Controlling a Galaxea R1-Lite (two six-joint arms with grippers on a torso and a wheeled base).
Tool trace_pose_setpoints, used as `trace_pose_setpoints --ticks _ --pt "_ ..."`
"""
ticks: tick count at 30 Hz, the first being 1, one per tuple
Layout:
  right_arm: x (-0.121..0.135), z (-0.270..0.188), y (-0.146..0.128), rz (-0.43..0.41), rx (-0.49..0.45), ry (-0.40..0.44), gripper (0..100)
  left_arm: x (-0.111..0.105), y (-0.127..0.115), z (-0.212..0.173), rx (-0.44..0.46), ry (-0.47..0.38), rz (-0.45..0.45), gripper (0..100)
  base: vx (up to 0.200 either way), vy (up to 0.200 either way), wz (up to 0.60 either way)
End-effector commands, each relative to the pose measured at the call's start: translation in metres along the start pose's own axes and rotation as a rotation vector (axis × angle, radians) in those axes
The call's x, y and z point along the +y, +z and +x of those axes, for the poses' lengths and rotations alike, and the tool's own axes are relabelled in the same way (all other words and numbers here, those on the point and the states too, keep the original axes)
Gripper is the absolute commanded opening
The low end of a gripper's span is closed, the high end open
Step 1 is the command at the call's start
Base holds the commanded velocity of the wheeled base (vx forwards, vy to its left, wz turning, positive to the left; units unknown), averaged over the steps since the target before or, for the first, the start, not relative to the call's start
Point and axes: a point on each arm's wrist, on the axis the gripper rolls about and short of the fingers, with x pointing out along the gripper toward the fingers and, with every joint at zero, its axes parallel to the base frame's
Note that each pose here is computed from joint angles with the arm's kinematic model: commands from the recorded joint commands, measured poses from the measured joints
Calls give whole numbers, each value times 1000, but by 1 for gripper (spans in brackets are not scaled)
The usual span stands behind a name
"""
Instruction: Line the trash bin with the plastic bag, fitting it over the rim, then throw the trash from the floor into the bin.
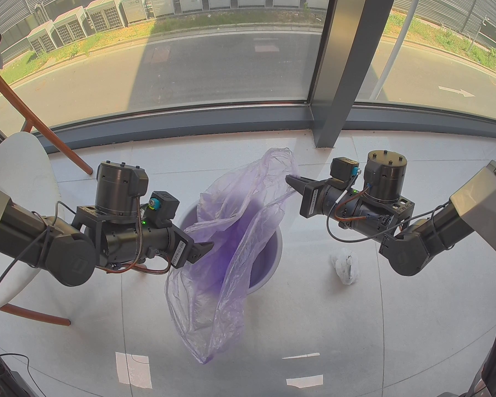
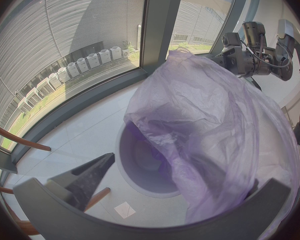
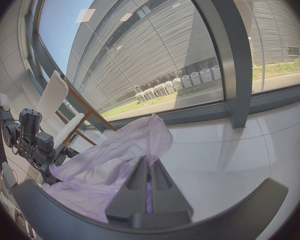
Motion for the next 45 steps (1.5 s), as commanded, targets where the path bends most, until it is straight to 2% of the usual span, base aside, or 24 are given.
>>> trace_pose_setpoints --ticks 1,6,10,14,19,20,21,24,27,30,33,40,41,43,45 --pt "-3 4 -12 2 24 -4 0 -2 -10 17 43 -14 -1 0 0 0 0" --pt "-6 4 -25 -9 63 -10 0 -1 -15 21 65 -10 -6 0 0 0 0" --pt "-17 0 -40 -11 110 -39 0 -7 -36 17 130 -29 -12 0 0 0 0" --pt "-21 -13 -53 -36 114 -2 0 -13 -48 7 169 -39 3 0 0 0 0" --pt "-25 -26 -90 -73 164 23 0 -20 -67 1 232 -70 58 0 0 0 0" --pt "-25 -26 -90 -73 164 23 0 -20 -67 1 232 -70 58 0 0 0 0" --pt "-27 -29 -103 -83 171 43 0 -21 -71 2 247 -76 79 0 0 0 0" --pt "-31 -30 -110 -85 162 65 0 -19 -73 7 256 -74 81 0 0 0 0" --pt "-49 -37 -118 -69 181 42 0 -12 -77 10 272 -58 68 0 0 0 0" --pt "-69 -41 -115 -68 158 22 0 -3 -78 12 274 -33 69 0 0 0 0" --pt "-79 -38 -101 -79 106 10 0 6 -62 15 195 28 70 0 0 0 0" --pt "-64 -38 -66 -85 53 38 0 5 -48 15 142 36 72 0 0 0 0" --pt "-63 -37 -62 -87 45 41 100 5 -48 16 141 35 73 0 0 0 0" --pt "-58 -36 -51 -66 20 54 100 4 -45 16 132 34 74 0 0 0 0" --pt "-48 -38 -41 7 0 75 100 2 -41 15 121 34 69 0 0 0 0"
